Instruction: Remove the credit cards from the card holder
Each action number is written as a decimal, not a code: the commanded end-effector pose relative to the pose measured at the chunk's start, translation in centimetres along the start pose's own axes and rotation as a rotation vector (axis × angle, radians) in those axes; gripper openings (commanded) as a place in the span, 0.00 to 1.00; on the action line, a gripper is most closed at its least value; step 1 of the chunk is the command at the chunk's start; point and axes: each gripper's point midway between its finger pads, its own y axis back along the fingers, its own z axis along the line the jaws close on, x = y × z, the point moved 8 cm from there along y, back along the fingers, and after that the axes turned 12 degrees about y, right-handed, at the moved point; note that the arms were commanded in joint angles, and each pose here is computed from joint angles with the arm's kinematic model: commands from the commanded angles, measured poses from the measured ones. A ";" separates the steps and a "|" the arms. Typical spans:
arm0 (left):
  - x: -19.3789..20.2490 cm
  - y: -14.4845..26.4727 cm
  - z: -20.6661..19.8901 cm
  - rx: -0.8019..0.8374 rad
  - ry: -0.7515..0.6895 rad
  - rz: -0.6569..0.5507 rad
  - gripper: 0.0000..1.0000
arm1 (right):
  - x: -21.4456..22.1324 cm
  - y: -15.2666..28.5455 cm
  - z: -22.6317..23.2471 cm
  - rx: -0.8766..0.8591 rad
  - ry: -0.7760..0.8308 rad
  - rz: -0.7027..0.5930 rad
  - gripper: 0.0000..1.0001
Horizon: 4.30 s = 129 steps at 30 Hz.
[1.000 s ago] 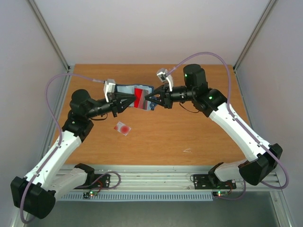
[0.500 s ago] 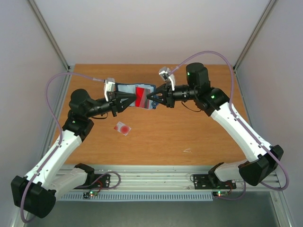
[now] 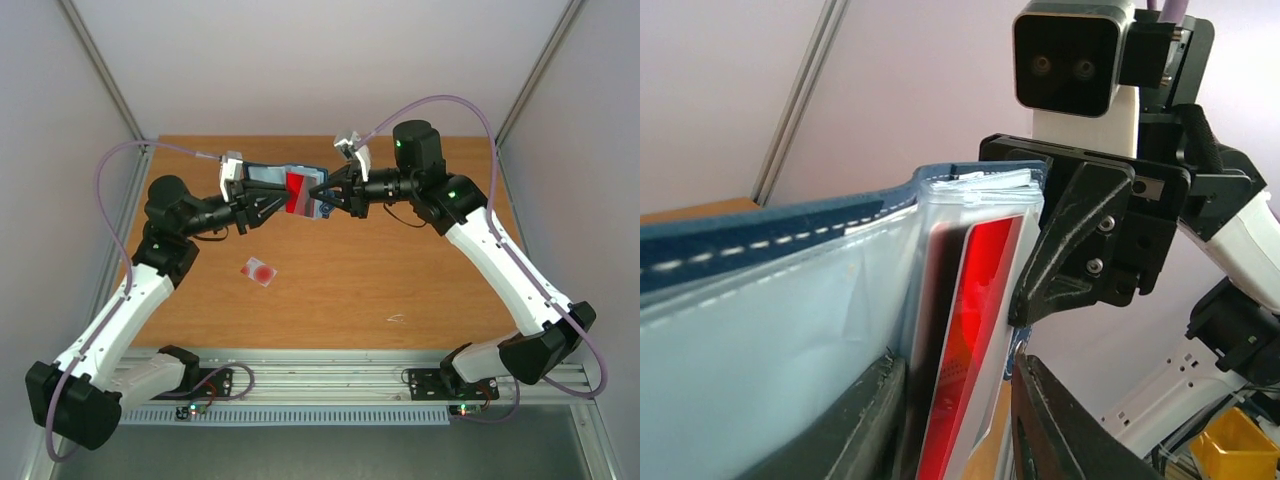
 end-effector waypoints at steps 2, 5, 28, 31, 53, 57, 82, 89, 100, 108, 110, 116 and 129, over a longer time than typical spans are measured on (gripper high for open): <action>-0.4 -1.0 -4.3 0.225 -0.138 0.091 0.19 | 0.9 -3.4 -0.3 -0.067 0.036 0.026 0.01; -0.4 -0.9 -4.4 0.227 -0.150 0.086 0.01 | 0.9 -3.4 -0.3 -0.070 0.041 0.018 0.01; -0.4 1.3 -3.4 0.148 -0.118 0.014 0.00 | 2.3 -0.5 -2.4 -0.164 -0.136 -0.014 0.23; -0.3 1.6 -2.6 0.111 -0.099 -0.005 0.00 | 2.4 0.0 -2.3 -0.165 -0.147 -0.018 0.17; 0.3 0.5 0.0 -0.079 0.040 0.024 0.32 | 1.6 0.0 -0.9 -0.092 -0.071 0.043 0.01; 0.3 0.5 0.6 -0.115 0.065 0.016 0.36 | 1.0 0.4 -0.2 -0.112 -0.038 0.022 0.01; -0.7 -2.0 -3.4 0.217 -0.054 0.111 0.43 | -0.5 -1.6 -1.9 -0.089 0.052 -0.030 0.01; -0.8 -2.2 -3.8 0.243 -0.084 0.132 0.31 | -0.9 -3.4 -3.5 0.065 0.043 0.027 0.01; -1.2 -1.6 -5.0 0.318 -0.190 0.140 0.34 | -0.2 -5.1 -2.4 -0.029 0.091 0.065 0.01; -2.3 -0.7 -5.4 0.323 -0.205 0.140 0.44 | -0.6 -3.9 1.5 -0.151 0.307 -0.001 0.04; -2.1 -0.6 -4.9 0.302 -0.203 0.141 0.47 | -0.8 -3.5 2.1 -0.159 0.336 -0.012 0.04; -0.3 -1.6 -4.6 0.335 -0.231 0.207 0.43 | -1.2 -4.4 2.3 -0.073 0.364 0.029 0.03; 0.2 -3.1 -5.2 0.368 -0.248 0.200 0.03 | -1.4 -7.0 -4.2 0.396 0.141 0.130 0.01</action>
